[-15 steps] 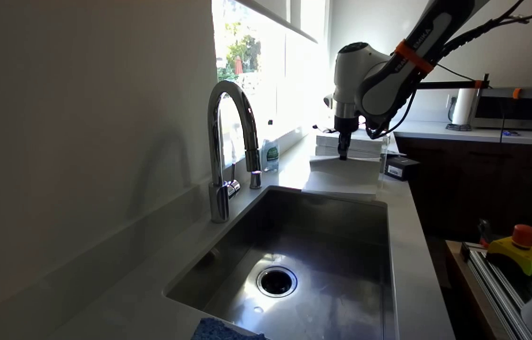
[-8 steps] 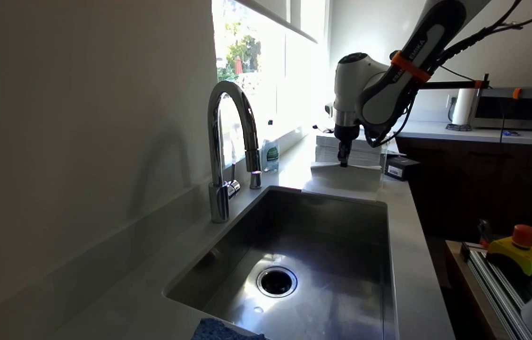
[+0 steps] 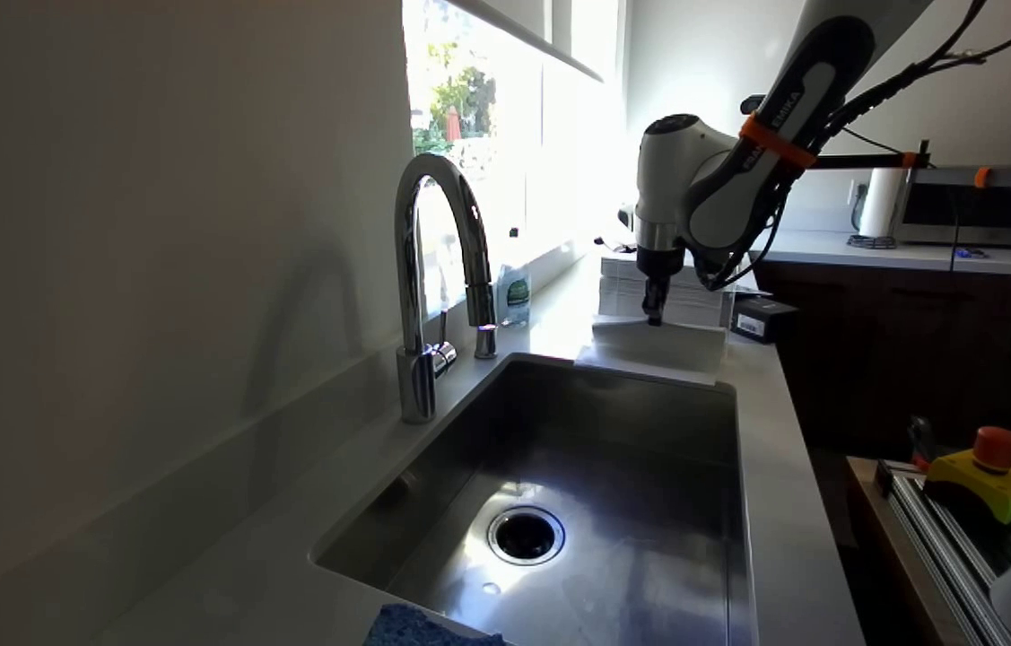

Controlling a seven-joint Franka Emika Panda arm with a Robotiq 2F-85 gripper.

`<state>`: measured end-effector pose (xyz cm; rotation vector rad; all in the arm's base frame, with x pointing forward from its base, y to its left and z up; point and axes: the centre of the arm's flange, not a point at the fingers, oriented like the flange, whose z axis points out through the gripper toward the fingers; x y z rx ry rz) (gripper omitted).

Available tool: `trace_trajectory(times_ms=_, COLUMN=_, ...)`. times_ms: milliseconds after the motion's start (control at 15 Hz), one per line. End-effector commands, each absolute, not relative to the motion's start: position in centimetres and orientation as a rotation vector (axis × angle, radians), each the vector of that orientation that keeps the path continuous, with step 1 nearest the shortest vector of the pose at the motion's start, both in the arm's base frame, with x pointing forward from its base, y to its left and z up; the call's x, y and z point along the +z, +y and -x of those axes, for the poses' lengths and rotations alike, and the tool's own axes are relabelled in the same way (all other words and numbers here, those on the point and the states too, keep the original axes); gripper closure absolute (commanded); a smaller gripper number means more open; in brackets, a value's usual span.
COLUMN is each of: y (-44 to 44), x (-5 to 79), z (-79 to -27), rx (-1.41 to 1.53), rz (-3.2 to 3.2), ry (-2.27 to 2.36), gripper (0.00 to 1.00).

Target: Pick a paper towel and put it on the side of the sink

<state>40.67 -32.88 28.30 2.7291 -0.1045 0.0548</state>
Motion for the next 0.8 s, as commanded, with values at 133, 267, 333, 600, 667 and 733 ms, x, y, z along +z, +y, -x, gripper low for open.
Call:
trace_trajectory(times_ms=133, y=-32.67, x=26.84, z=-40.35, rx=0.08, rz=-2.742, ry=-0.143, gripper=0.99)
trace_trajectory(times_ms=267, y=-32.7, x=26.65, z=-40.34, rx=0.08, rz=-2.742, ry=-0.148, gripper=0.8)
trace_trajectory(times_ms=333, y=-32.72, x=26.59, z=-40.36, rx=0.08, rz=-2.74, ry=-0.149, gripper=0.67)
trace_trajectory(times_ms=600, y=-32.81, x=26.37, z=-40.46, rx=0.086, rz=-2.736, ry=-0.149, gripper=0.36)
trace_trajectory(times_ms=667, y=-32.84, x=26.26, z=-40.43, rx=0.084, rz=-2.736, ry=-0.145, gripper=0.27)
trace_trajectory(times_ms=733, y=-32.89, x=26.15, z=-40.39, rx=0.08, rz=-2.737, ry=-0.139, gripper=0.21)
